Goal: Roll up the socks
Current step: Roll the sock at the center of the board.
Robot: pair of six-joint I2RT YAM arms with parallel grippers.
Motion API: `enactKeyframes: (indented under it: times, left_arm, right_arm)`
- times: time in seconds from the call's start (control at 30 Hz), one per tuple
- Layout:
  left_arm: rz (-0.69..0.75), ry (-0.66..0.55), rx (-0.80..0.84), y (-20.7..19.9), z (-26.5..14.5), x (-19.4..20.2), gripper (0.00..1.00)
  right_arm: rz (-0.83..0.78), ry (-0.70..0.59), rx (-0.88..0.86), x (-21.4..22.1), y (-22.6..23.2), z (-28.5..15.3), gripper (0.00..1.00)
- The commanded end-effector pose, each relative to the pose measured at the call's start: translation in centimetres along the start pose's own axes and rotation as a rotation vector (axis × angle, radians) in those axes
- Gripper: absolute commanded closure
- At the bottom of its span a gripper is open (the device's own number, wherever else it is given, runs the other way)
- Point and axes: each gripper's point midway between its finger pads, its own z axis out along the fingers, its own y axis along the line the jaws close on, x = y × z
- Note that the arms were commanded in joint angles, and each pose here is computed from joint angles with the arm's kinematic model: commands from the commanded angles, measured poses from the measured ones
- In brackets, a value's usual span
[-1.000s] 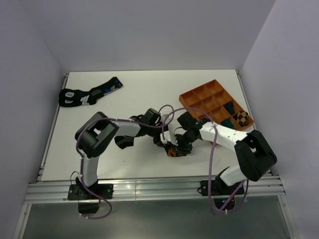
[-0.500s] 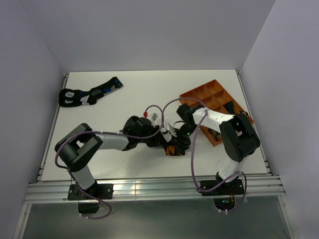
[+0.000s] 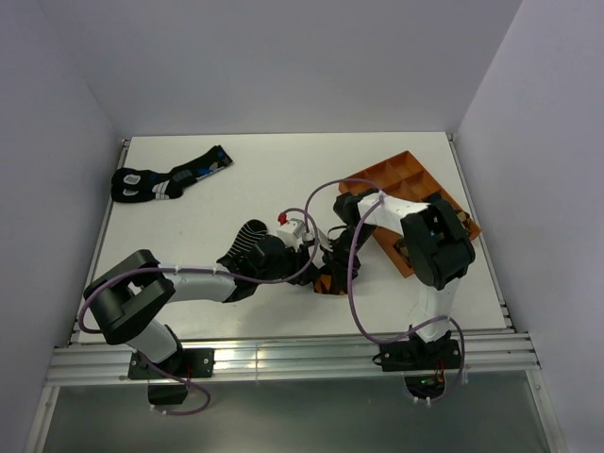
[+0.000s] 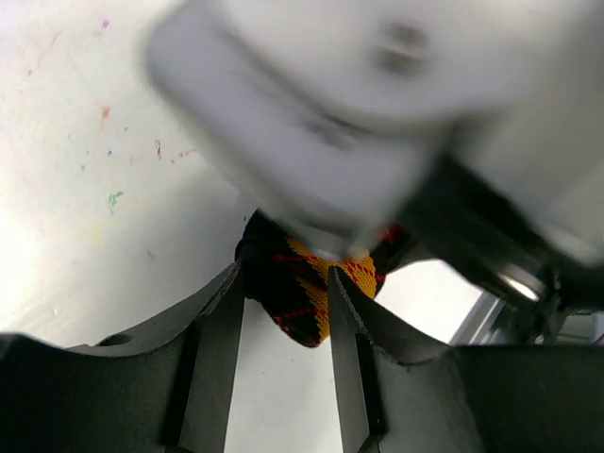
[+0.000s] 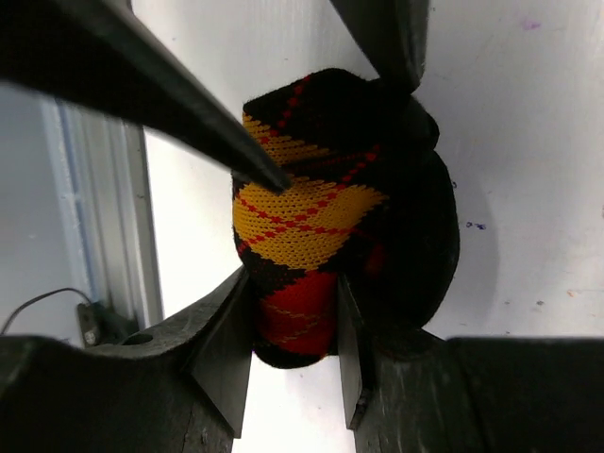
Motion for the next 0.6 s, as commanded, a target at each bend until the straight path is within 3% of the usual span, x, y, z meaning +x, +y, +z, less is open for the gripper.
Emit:
enactKeyframes:
  times: [0.0,0.57]
  left_arm:
    - [0.161,-0.109,0.119,-2.6,-0.5,-2.4,0.55]
    - [0.304,0.033,0.272,-4.0,2.1,0.5,0.53]
  right_arm:
    - [0.068,0.118,-0.047,2.9,-0.1,0.6,0.77]
    - [0.139,0.115,-0.11,2.9,-0.5,0.3,0.77]
